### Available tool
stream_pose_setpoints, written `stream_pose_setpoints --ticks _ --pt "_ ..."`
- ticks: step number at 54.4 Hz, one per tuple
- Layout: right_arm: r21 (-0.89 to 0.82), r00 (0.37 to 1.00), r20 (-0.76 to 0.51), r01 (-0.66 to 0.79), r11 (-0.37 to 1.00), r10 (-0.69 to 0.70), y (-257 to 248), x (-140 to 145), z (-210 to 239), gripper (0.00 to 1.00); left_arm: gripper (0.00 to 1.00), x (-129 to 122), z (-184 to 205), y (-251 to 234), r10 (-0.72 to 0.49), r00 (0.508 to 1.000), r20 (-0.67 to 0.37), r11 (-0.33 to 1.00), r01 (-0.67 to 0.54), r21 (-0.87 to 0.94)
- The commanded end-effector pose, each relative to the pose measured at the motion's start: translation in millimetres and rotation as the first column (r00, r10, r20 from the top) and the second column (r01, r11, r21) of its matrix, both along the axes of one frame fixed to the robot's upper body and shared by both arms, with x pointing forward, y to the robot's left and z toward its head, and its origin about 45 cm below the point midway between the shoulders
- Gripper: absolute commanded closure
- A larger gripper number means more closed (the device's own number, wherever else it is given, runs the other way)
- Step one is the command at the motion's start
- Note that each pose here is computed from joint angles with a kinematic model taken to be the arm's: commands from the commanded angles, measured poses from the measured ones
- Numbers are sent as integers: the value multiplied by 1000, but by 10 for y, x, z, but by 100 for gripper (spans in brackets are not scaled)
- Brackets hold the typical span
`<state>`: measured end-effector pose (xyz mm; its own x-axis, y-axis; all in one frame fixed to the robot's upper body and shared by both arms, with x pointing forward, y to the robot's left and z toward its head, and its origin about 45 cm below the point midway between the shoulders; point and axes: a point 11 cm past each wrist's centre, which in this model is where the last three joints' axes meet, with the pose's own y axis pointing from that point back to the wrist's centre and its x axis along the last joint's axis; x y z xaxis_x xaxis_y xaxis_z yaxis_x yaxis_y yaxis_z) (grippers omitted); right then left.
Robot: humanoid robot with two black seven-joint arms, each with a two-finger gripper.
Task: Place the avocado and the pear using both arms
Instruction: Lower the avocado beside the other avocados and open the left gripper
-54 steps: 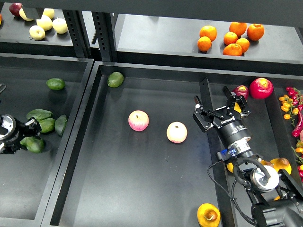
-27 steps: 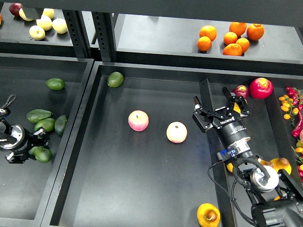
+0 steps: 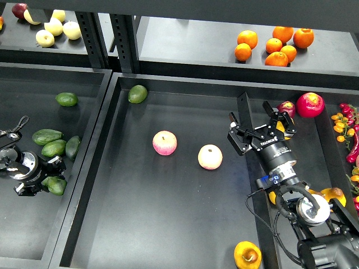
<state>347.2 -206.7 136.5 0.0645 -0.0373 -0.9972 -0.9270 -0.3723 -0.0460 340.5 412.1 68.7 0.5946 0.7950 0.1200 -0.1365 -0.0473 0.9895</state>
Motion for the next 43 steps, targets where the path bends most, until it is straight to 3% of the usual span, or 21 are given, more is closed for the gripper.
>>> stream_pose_setpoints --ticks 1,24,43 --pt "1 1000 -1 2 1000 -2 -5 1 -1 0 79 14 0 6 3 1000 4 1000 -3 5" --pt "2 1000 2 0 1000 0 0 -1 1 0 69 -3 -47 -6 -9 1000 -5 1000 10 22" --pt "3 1000 6 -2 1000 2 6 -2 7 0 52 2 -35 32 -33 999 -9 998 33 52"
